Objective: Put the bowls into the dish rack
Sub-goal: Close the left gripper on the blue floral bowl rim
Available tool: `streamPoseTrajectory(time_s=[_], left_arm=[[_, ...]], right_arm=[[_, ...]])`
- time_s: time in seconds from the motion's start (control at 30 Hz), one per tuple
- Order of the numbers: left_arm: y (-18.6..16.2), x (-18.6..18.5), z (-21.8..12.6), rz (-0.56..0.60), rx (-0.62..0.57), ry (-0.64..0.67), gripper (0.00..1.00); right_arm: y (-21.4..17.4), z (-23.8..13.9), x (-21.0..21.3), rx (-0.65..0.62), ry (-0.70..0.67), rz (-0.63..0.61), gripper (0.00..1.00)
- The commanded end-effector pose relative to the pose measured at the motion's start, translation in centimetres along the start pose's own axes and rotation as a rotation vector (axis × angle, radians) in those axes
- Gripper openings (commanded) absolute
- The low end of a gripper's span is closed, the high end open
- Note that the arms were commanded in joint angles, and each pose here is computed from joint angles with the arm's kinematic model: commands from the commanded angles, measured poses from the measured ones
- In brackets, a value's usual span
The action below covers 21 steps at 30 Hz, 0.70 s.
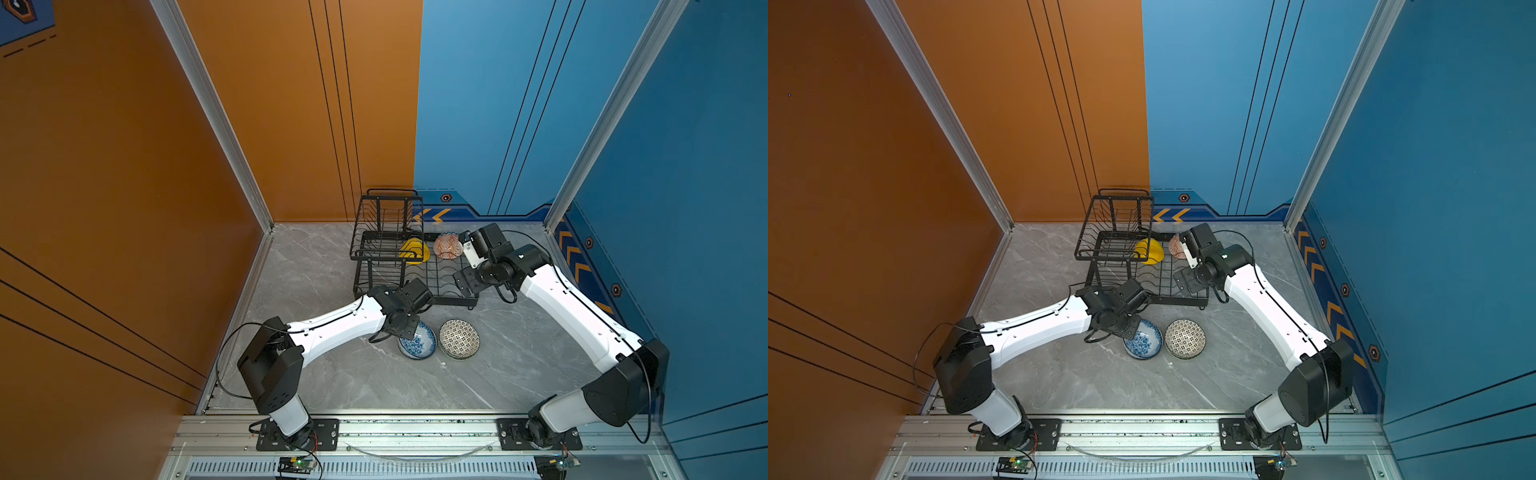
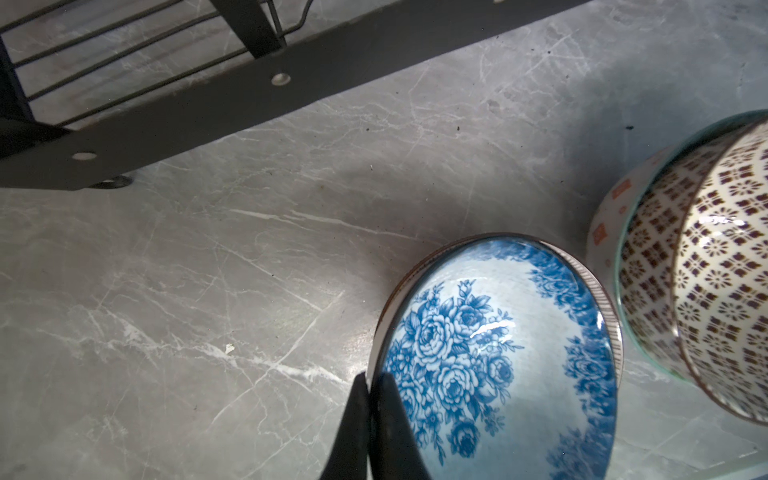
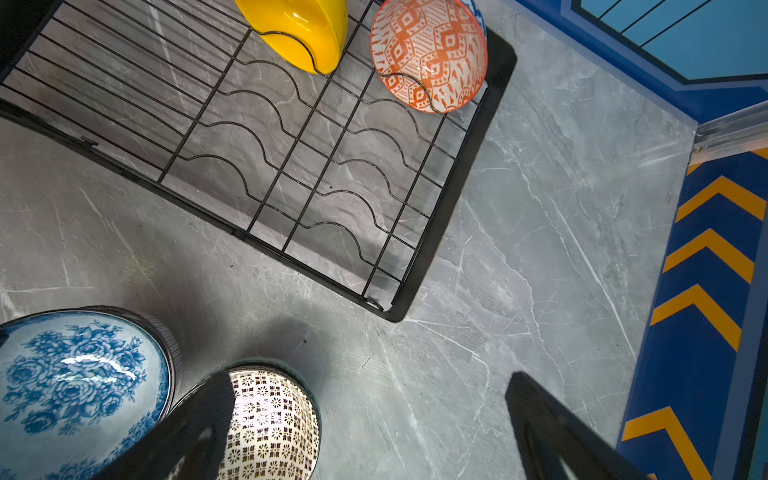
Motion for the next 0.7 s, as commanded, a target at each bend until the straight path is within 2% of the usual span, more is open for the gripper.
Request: streamPoseTrajectory(time_s=[0.0, 0.13, 0.27, 0.67], left_arm=[[0.2, 0.1, -0.1, 0.024, -0.001, 0.038, 0.08], [0.1, -0.1, 0.0, 0.025, 0.005, 0.025, 0.23], [-0.1, 0.0, -0.1, 0.025, 0.009, 0.021, 0.31], [-1.3, -0.6, 1.3, 0.029, 0.069, 0.016, 0.33]], right_arm=[[-0.2, -0.4, -0.5, -0.005, -0.026, -0.003, 1.0], [-0.2, -0.4, -0.5, -0.004, -0.027, -0.004, 1.0], [-0.3, -0.3, -0.5, -0.002, -0.03, -0.004, 1.0], [-0.4, -0.2, -0.5, 0.001, -0.029, -0.005, 1.0]])
Point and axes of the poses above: each gripper's point midway between its finger pads, its own z axis out along the fingers, its own x axis along the line the jaws close on, y = z × x, the point moved 7 cm from there along -z, back along the fingers, and after that the axes turned 1 degree about -z, right-handed, at the moved point
